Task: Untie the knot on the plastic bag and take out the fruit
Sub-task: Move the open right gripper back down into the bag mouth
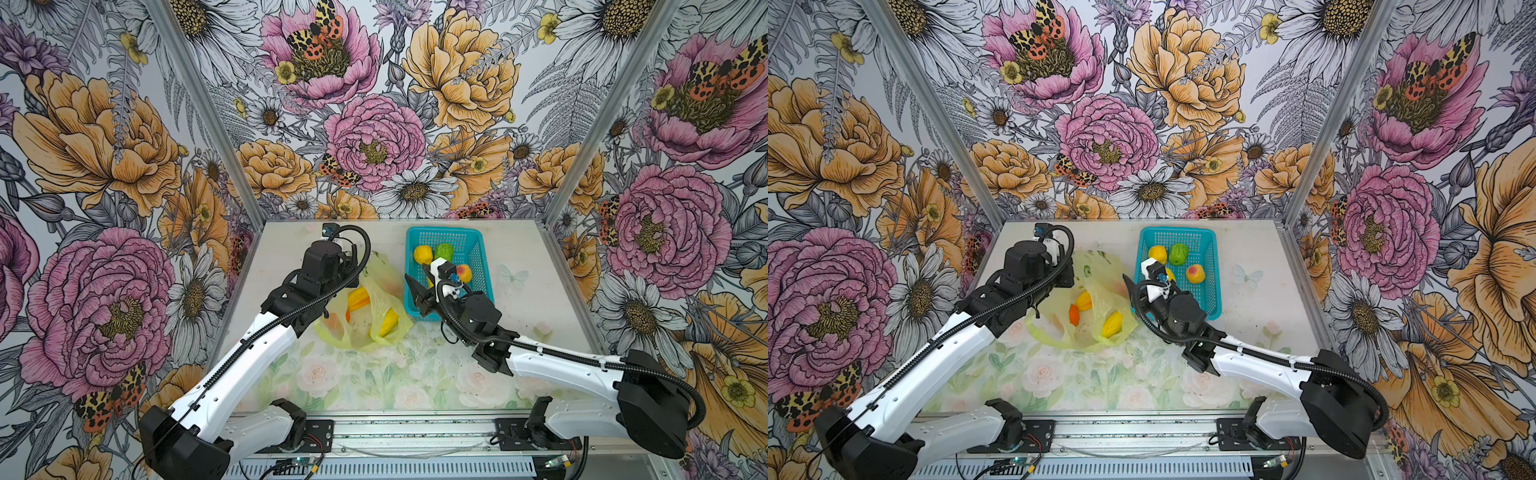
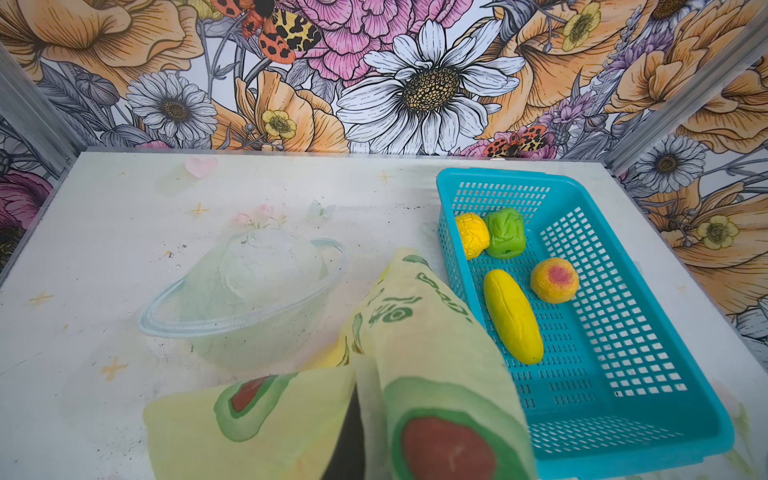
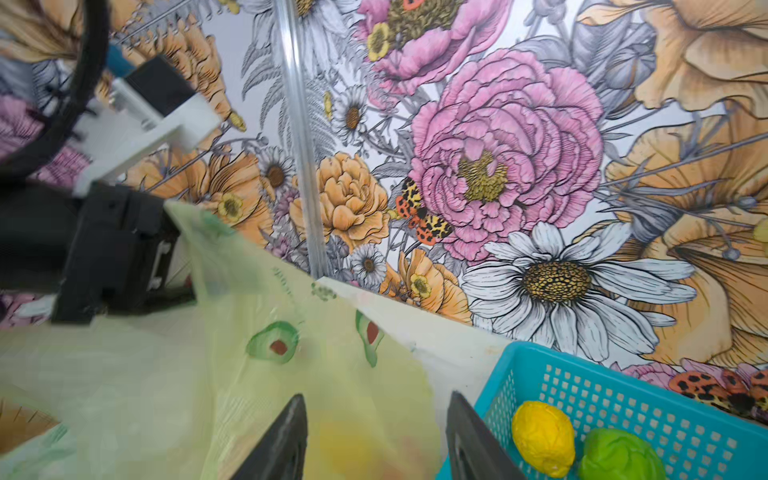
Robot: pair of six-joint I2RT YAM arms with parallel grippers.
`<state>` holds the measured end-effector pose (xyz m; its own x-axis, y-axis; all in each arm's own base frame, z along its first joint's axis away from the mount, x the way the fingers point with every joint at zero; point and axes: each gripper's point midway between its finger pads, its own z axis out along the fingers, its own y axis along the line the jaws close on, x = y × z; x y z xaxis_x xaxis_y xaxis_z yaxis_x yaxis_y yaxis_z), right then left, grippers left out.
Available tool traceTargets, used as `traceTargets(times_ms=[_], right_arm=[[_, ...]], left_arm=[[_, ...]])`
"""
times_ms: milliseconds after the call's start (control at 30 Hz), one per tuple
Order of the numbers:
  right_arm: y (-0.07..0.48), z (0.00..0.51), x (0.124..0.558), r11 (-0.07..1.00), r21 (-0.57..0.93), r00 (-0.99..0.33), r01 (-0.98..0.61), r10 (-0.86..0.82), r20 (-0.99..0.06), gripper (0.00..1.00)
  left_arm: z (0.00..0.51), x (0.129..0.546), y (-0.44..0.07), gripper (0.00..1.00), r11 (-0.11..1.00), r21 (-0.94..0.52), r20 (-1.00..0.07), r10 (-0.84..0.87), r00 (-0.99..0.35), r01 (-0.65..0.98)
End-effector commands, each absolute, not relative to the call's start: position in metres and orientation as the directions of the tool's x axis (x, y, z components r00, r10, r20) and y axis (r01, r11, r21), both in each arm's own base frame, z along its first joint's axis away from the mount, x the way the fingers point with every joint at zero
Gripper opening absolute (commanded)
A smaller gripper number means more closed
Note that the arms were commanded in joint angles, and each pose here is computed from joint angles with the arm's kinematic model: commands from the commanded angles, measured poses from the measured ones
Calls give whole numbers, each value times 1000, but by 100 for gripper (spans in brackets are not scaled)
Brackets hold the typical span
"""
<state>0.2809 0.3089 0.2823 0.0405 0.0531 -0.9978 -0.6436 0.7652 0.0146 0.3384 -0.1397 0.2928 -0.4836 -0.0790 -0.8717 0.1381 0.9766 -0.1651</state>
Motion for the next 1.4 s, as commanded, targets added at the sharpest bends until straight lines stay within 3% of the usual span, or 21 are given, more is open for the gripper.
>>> traceTargets(times_ms=[0,100,233,500,633,900,1167,1367], right_arm=[[323,270,248,665,-85,134,-742,23,-991,54],[338,260,239,603,-70,123,-795,48,-991,53],[373,242,234,535,-96,106,-839,-12,-994,46],[418,224,204,398,-190,142,-897,-146,-979,40],[436,206,221,431,-179,93,-885,-214,-972,23],[467,145,257,466,-199,21,-862,-359,-933,12],[470,104,289,498,-141,-71,-855,-382,-921,11],[486,81,300,500,-107,-122,-859,-403,-907,22]], left_arm=[[302,339,-133,0,979,-167,-883,-97,-459,114],[302,339,-132,0,981,-162,-884,-96,-458,108],[304,336,-131,0,980,-166,-886,-100,-453,109],[302,340,-134,0,980,-166,-882,-96,-462,114],[301,340,-136,0,979,-165,-880,-92,-465,118],[306,334,-133,0,977,-174,-887,-102,-449,121],[306,334,-135,0,977,-174,-886,-101,-452,123],[306,333,-134,0,977,-175,-887,-101,-451,125]])
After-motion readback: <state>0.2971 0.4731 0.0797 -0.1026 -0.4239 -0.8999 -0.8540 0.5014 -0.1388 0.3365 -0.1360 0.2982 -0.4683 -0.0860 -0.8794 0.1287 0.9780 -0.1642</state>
